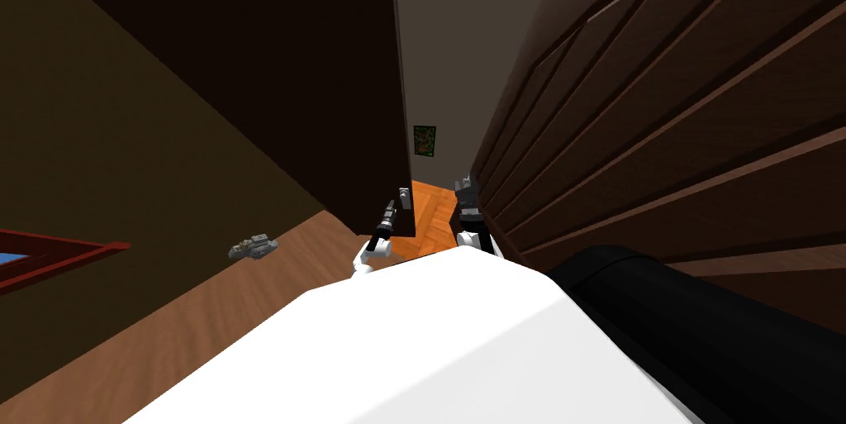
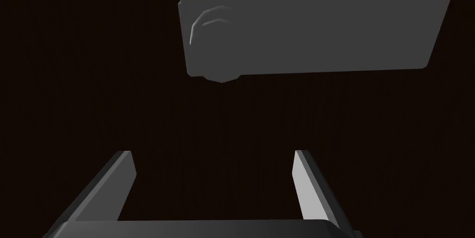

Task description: Push the door open

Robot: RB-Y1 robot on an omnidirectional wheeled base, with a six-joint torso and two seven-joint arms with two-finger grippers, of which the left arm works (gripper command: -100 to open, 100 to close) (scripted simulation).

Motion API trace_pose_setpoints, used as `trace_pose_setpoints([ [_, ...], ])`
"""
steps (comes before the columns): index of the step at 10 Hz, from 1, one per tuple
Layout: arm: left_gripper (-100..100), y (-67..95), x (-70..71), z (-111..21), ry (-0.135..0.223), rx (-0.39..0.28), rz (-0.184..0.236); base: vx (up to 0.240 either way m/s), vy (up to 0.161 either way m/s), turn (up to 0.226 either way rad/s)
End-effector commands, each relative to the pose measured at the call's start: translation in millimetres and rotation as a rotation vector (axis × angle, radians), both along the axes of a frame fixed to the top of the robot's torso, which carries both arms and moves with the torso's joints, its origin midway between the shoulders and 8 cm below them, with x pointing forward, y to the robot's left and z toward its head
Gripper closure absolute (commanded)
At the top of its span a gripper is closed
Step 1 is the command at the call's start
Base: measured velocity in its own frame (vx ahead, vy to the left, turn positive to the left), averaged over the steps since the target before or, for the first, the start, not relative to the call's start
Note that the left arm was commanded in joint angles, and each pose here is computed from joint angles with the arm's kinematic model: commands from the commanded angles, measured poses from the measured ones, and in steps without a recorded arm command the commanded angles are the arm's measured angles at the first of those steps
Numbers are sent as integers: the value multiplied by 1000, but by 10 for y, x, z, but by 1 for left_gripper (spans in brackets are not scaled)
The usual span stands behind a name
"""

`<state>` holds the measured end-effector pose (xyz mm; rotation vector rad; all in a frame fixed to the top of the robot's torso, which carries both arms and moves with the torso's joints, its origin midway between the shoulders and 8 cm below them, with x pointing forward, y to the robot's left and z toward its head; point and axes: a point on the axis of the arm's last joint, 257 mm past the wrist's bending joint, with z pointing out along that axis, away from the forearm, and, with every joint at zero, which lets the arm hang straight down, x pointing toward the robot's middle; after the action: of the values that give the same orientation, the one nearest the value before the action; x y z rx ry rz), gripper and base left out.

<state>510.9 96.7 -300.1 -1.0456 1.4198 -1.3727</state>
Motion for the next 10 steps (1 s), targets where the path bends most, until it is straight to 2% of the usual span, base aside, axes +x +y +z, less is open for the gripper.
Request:
trace_pose_setpoints([
  [1,-100,-83,-31,10,2,-15,-10,-256,-3,-8],
  [2,-100,-143,-50,25,3,-26,-17,-242,2,-6],
  [3,-100,-111,-43,4,3,-19,-13,-109,1,-5],
  [4,-100,-77,-27,0,0,-12,-9,89,-47,-41],
  [10,-100,-44,34,24,-10,-12,2,190,-71,-18],
])
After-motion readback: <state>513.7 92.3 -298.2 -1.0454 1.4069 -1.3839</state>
